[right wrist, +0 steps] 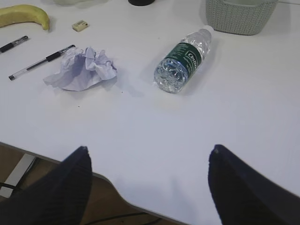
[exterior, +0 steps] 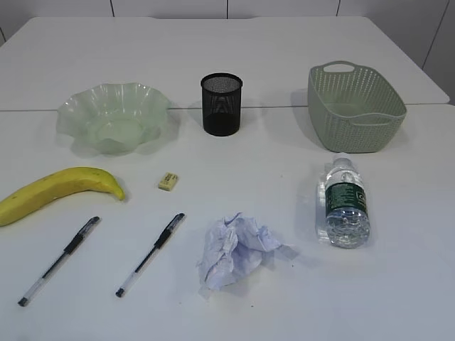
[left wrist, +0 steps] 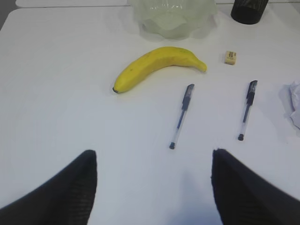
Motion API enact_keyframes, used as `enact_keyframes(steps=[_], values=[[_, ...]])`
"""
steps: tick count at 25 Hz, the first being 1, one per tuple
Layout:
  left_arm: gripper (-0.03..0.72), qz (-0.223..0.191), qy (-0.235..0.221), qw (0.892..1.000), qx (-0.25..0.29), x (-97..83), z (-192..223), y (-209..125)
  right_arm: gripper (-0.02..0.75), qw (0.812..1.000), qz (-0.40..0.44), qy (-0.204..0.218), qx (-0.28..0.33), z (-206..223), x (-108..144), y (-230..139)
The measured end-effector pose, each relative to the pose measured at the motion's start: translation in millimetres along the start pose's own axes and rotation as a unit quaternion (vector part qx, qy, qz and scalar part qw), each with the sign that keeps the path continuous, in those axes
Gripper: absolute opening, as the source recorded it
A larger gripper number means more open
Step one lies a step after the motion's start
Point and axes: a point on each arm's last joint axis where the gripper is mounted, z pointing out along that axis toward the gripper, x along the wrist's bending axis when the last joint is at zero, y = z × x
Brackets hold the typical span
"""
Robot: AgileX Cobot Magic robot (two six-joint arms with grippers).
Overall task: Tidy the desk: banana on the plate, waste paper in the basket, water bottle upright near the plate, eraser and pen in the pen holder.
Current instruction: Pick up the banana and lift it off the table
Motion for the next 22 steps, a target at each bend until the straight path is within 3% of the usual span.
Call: enact_keyframes(steps=[15,22], values=[[0.525,-0.001,-0.002,1.000,-0.003,-0.4,-0.6,0.8,0.573,1.000,0.000,0.000,-0.001,-0.5,0.0,0.4],[0.524,-0.009,-0.020,0.999,-0.034,-4.9,-9.4,18.6,0.573,0.999,-0.003,0.000,-0.037,-14.7,1.5,12.9]])
